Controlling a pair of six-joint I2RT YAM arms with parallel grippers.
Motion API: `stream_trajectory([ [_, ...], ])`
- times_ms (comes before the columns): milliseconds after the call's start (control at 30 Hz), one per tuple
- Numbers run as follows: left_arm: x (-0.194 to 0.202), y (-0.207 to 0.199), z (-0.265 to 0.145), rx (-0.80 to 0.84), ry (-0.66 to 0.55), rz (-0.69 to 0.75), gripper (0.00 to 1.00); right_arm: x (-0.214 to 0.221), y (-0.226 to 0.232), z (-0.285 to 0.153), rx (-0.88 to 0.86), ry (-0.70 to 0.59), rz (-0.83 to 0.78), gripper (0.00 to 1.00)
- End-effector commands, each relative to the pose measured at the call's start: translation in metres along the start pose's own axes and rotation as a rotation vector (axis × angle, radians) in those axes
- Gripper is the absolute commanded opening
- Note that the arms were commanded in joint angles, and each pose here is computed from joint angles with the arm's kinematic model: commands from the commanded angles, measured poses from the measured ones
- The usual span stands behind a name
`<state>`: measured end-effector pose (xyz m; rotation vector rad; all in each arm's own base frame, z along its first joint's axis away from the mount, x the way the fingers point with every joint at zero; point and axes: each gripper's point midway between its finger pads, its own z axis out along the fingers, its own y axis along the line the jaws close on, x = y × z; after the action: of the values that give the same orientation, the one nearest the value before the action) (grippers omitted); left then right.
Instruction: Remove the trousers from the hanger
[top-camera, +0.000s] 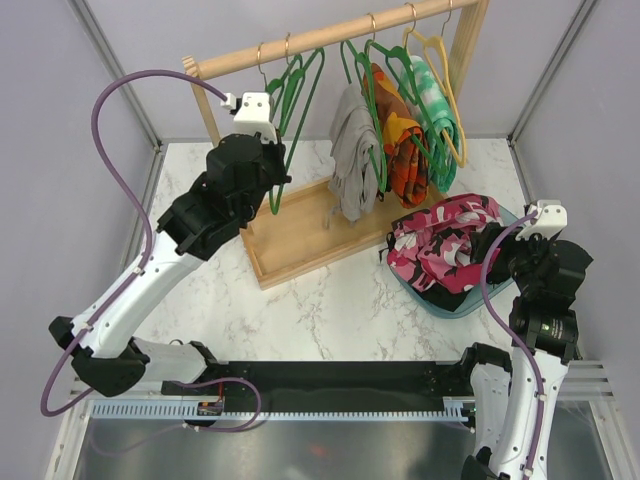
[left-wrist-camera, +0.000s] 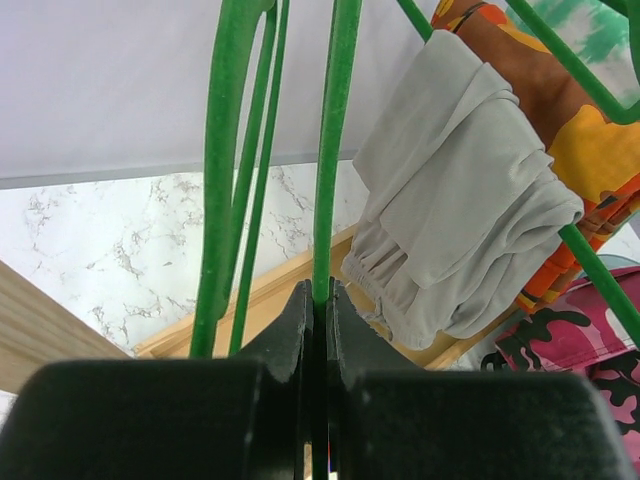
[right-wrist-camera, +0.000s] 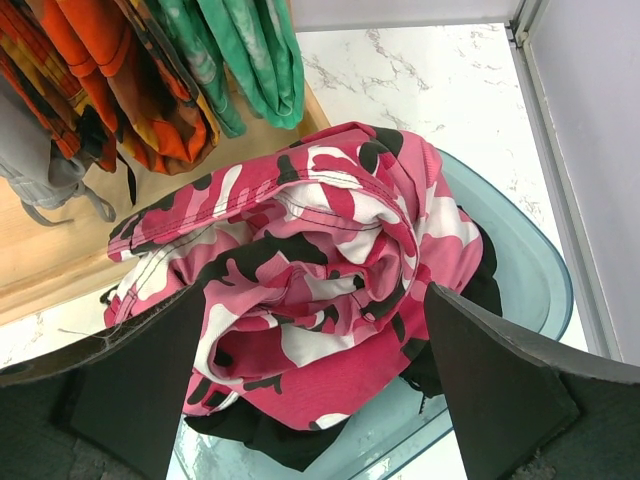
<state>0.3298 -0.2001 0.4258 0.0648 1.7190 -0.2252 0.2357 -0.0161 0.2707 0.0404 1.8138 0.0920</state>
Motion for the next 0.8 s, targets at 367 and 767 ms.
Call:
stream_trajectory([
  [367,0.001,0.018,-0.016,-0.021,-0.023,-0.086,0.03,-0.010,0.004,-0.004,-0.016,-0.038,-0.020,0.98],
  [767,0.000,0.012,-0.028,0.047,-0.019,-0.135,0.41,-0.015,0.006,-0.008,-0.021,-0.054,-0.029,0.98],
])
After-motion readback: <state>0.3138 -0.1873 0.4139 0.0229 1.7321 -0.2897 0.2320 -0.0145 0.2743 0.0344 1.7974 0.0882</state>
